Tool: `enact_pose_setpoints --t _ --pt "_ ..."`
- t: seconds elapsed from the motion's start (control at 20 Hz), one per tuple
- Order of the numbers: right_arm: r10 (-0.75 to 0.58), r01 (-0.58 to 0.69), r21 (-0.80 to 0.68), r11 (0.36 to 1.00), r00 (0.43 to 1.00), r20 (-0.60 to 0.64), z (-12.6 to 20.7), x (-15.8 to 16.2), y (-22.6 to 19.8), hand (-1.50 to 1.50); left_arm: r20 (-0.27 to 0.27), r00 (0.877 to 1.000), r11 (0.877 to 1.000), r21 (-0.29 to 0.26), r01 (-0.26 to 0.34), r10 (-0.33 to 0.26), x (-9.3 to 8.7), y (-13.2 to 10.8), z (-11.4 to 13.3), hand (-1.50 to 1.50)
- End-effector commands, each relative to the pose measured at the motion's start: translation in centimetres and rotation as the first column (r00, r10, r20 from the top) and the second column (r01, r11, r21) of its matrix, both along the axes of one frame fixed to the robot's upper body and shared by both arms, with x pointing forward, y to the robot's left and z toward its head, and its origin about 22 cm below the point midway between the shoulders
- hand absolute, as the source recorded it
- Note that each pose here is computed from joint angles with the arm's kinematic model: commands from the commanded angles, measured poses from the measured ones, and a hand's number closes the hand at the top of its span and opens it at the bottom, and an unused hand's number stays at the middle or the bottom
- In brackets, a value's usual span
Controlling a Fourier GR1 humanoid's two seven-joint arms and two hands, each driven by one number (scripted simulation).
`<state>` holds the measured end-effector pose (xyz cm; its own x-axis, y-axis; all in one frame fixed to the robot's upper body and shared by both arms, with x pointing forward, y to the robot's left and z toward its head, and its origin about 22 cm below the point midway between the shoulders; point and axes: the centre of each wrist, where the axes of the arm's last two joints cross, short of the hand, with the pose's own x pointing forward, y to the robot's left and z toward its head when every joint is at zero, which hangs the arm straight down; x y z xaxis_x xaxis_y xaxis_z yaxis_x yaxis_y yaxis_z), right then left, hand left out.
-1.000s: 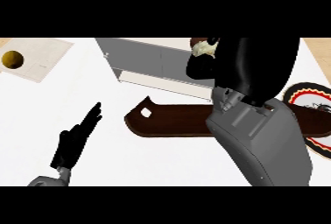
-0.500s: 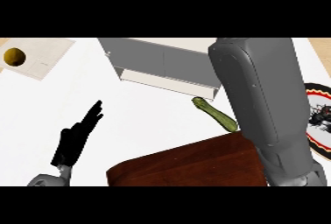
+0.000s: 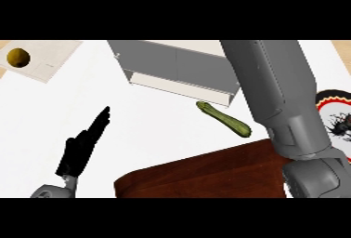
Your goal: Pick the cupcake from the tray and place it in the tiered shelf
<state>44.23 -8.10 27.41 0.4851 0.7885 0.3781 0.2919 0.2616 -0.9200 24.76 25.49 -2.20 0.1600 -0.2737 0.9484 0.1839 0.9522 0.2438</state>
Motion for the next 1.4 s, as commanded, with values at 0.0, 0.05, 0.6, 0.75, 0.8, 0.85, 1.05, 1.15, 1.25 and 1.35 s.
enact_pose_setpoints --t 0.0,0.05,0.6,0.75,0.8,0.85,1.05,1.15,1.25,1.35 --pt "0.010 -0.007 0.048 0.999 0.998 -0.064 -1.6 1.6 0.3 1.50 -0.031 0.999 1.000 0.013 -0.009 0.010 0.8 0.1 -0.4 0.00" --pt "0.010 -0.005 0.071 0.997 0.998 -0.069 -2.0 1.8 0.3 1.50 -0.039 0.999 1.000 0.005 -0.010 0.010 -0.2 -0.5 -1.5 0.00" --pt "-0.163 -0.118 0.749 0.652 0.943 0.290 -3.1 2.0 -2.7 -1.50 -0.006 0.999 0.999 -0.006 0.040 -0.040 1.3 -1.6 0.2 0.00" --pt "-0.207 -0.174 0.729 0.662 0.892 0.401 -2.7 2.0 -1.9 -1.50 -0.032 0.999 1.000 0.000 0.027 -0.027 0.4 -1.3 -0.1 0.00" --pt "-0.249 -0.166 0.707 0.687 0.860 0.445 -3.8 2.0 -2.5 -1.50 -0.037 0.999 1.000 0.001 0.015 -0.014 -0.5 -0.9 -1.0 0.00" --pt "-0.254 -0.177 0.692 0.700 0.844 0.473 -3.3 1.9 -2.6 -1.50 -0.027 1.000 1.000 0.007 -0.014 0.014 0.0 0.9 -0.4 0.00" --pt "-0.392 -0.136 0.677 0.723 0.726 0.565 -2.3 1.8 -4.6 -1.50 -0.053 0.998 1.000 0.002 -0.024 0.024 -0.3 0.8 -0.5 0.00" --pt "-0.439 -0.128 0.671 0.730 0.665 0.604 -0.8 1.5 -5.3 -1.50 -0.052 0.996 0.997 0.004 -0.072 0.072 -0.4 0.5 -1.0 0.00" --pt "-0.505 -0.047 0.676 0.735 0.627 0.592 -2.1 1.5 -6.2 -1.50 -0.067 0.995 0.997 0.007 -0.075 0.076 -1.6 1.3 -1.6 0.00" --pt "-0.563 -0.011 0.709 0.705 0.599 0.570 -2.4 1.1 -8.2 -1.50 -0.061 0.994 0.996 0.005 -0.086 0.086 -1.9 1.3 -1.0 0.00"
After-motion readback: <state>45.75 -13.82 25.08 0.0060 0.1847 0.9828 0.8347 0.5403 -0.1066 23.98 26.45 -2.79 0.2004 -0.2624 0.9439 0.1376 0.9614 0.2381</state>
